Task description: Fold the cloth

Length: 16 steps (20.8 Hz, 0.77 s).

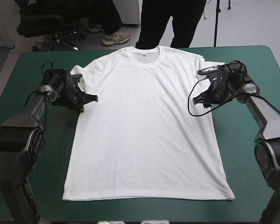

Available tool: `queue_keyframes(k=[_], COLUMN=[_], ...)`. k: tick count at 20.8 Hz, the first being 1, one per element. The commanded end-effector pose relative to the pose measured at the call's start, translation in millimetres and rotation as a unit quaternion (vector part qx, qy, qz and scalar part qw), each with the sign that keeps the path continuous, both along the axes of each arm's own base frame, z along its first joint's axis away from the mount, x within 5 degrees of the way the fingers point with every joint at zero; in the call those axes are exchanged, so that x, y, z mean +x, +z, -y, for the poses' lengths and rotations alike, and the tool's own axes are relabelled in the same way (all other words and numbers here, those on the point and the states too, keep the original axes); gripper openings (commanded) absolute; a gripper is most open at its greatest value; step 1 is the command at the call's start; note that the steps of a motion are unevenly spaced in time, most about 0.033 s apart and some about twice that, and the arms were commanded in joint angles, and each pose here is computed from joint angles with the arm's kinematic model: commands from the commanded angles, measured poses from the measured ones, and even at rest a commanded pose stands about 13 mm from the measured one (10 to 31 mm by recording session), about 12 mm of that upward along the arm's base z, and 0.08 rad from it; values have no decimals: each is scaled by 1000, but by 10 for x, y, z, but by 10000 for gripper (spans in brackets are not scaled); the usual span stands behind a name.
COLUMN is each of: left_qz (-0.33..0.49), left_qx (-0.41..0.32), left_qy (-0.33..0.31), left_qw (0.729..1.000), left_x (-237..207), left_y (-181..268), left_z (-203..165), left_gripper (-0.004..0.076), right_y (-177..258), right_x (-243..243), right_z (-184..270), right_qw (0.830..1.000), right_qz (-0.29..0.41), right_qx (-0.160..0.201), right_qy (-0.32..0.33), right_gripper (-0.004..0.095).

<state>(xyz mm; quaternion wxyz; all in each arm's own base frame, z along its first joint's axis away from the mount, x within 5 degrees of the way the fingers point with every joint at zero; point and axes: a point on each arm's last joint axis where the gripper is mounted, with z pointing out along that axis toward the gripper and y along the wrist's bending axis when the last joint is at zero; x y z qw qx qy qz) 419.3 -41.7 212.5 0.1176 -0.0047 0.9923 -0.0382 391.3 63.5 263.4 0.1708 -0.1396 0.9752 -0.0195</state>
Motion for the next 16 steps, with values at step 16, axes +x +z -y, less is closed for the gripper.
queue_keyframes(k=[16], left_qz=[41], left_qx=[-5], left_qy=[-4], left_qw=[999], left_x=[26], left_y=[304], left_z=[18], left_gripper=[-17], right_y=[-539], right_x=[254], right_z=[4], right_qw=[997], right_qz=[-58], right_qx=[38], right_qy=[-40], right_gripper=[209])
